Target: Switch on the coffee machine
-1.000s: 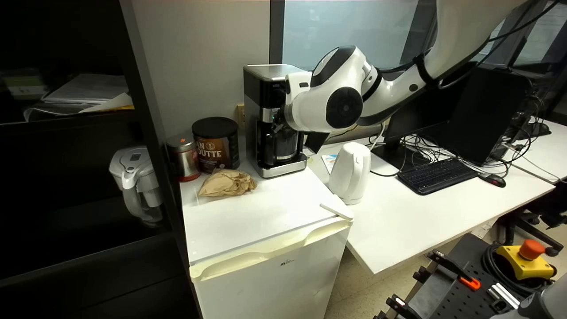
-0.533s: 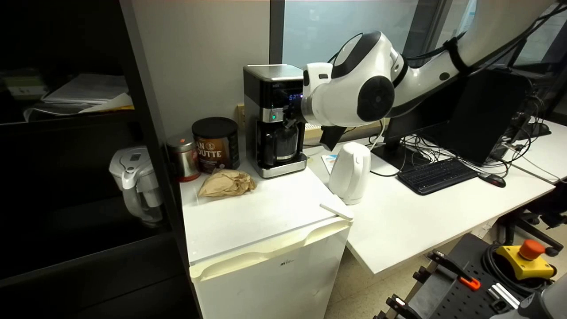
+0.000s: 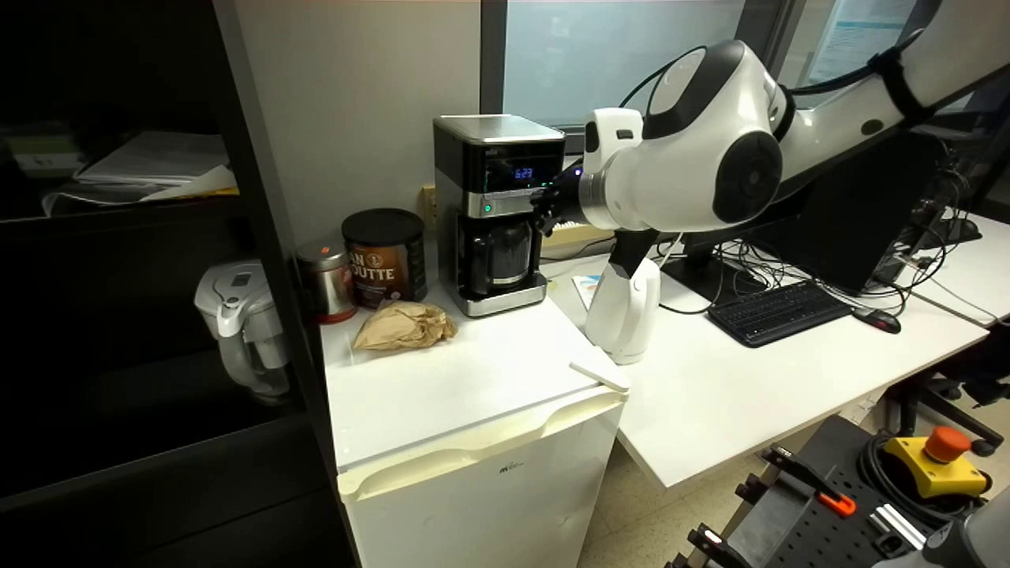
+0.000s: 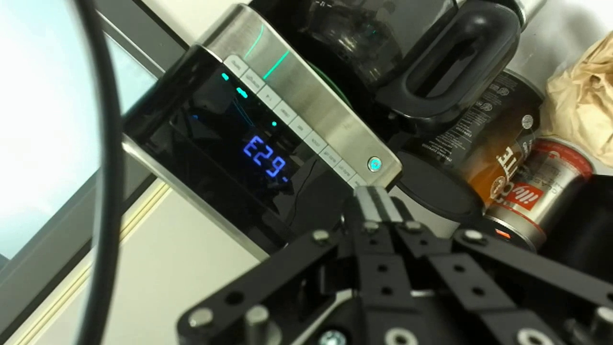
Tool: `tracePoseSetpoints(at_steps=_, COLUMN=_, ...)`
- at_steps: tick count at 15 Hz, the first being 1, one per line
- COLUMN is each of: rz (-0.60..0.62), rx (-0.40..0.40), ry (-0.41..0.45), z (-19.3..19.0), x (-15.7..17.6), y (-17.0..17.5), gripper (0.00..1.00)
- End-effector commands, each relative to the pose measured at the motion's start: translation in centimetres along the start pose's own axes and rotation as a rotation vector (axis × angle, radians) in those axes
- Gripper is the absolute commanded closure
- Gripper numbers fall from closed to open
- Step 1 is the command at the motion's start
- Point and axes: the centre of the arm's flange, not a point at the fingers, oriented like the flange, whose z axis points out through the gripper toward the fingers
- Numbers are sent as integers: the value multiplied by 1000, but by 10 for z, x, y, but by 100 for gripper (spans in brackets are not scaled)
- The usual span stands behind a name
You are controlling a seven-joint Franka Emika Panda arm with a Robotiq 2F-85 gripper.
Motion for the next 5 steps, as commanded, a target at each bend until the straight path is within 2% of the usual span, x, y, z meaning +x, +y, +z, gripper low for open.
tracePoseSetpoints(at_steps=1, rz=20, rx=-15, ry=31, z=-33, x=-15, y=11, gripper=100)
tracePoseSetpoints(at_steps=5, rz=33, rx=-26, ry=50, z=-48, x=-20, y=13, gripper=100)
